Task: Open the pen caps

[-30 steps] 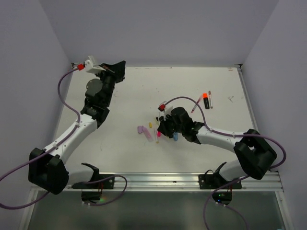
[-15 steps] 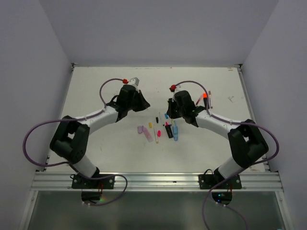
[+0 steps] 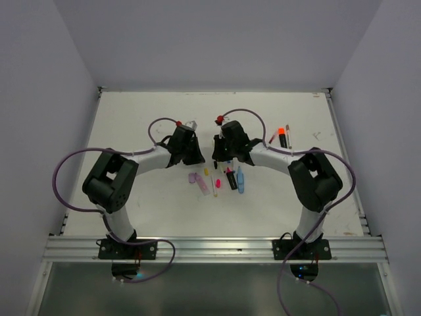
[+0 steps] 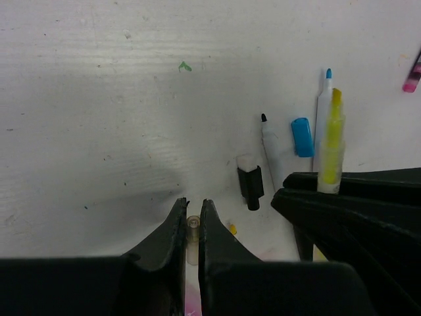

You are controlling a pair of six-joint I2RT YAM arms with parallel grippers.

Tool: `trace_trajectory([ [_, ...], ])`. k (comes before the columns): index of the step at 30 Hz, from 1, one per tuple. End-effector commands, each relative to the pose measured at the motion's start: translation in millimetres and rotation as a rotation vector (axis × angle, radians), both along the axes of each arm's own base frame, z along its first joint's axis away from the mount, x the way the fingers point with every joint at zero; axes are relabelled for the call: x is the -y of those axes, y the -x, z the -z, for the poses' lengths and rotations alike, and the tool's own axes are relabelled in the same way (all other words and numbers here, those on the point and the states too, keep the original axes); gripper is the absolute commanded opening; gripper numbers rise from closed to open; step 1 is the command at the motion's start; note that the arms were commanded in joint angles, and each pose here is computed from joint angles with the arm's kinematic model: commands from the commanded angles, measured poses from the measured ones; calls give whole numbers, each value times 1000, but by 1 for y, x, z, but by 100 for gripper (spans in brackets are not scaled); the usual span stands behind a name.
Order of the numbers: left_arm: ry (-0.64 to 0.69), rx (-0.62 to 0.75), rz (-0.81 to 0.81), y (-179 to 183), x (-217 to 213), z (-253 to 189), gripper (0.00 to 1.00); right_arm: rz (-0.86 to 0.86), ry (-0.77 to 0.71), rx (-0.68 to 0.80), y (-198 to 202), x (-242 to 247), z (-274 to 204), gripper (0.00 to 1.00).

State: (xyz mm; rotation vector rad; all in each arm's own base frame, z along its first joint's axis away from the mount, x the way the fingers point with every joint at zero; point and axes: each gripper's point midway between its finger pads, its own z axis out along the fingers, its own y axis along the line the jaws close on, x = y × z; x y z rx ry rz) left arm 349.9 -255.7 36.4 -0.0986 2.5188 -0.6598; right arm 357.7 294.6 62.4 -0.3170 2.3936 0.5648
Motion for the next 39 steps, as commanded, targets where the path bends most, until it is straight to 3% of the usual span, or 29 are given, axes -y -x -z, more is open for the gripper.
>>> trace_trajectory([
  [1, -24, 38, -13, -16, -5, -8, 6, -28, -75, 20, -8, -31, -13, 0],
  [17, -30, 40, -59, -42, -13, 3, 19, 28, -81, 39, -41, -56, 15, 5],
  [20, -27, 42, -64, -46, -12, 2, 21, 38, -83, 47, -45, -57, 14, 11],
  [23, -21, 43, -69, -48, -11, 1, 23, 47, -72, 48, -45, -54, 15, 26],
  [27, -28, 41, -79, -47, -14, 2, 28, 46, -71, 66, -44, -51, 2, 36],
  [32, -14, 55, -92, -47, -15, -7, 30, 69, -26, 125, -47, -38, -29, 42],
  [36, -4, 89, -105, -46, -20, -27, 32, 122, 54, 178, -48, -7, -55, 46],
  [39, 5, 128, -115, -43, -26, -49, 32, 237, 140, 202, -57, 39, -68, 55],
])
